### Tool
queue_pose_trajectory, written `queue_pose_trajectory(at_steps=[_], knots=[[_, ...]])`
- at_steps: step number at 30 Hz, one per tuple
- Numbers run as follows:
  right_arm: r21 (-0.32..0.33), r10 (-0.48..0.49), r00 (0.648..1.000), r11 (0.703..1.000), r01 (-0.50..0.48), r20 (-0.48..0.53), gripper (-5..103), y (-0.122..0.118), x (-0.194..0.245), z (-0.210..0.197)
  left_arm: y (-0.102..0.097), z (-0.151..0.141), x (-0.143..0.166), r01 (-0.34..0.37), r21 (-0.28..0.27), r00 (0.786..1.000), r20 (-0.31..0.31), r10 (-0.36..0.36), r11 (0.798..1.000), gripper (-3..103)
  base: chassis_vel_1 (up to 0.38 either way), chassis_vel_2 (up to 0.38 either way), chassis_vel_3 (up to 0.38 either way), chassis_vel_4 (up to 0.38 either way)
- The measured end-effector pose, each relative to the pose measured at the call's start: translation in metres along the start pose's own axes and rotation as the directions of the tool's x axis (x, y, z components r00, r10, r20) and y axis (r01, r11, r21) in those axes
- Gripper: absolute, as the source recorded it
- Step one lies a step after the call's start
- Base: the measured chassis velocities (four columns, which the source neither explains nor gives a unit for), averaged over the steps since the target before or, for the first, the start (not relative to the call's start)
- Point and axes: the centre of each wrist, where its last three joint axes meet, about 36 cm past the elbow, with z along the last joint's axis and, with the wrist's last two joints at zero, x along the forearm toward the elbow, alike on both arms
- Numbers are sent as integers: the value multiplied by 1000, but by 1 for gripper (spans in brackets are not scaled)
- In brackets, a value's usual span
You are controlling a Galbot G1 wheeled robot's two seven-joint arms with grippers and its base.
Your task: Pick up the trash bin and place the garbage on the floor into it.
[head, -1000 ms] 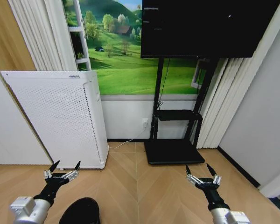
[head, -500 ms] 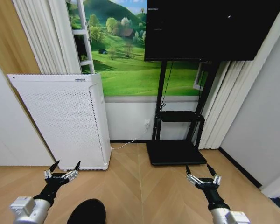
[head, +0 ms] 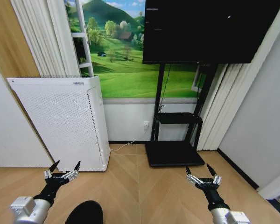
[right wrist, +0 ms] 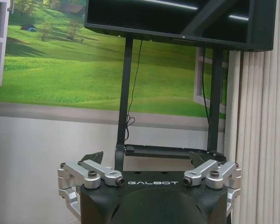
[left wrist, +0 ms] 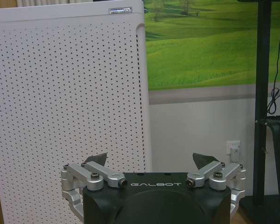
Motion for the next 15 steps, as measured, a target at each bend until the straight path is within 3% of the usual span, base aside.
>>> queue_pose_trajectory(at_steps=[15], knots=[[0, 0, 1000, 1000, 0, 0, 100, 0, 0, 0, 0, 0, 0, 0, 0, 1000, 0, 0, 1000, 100, -2, -4, 2, 2]])
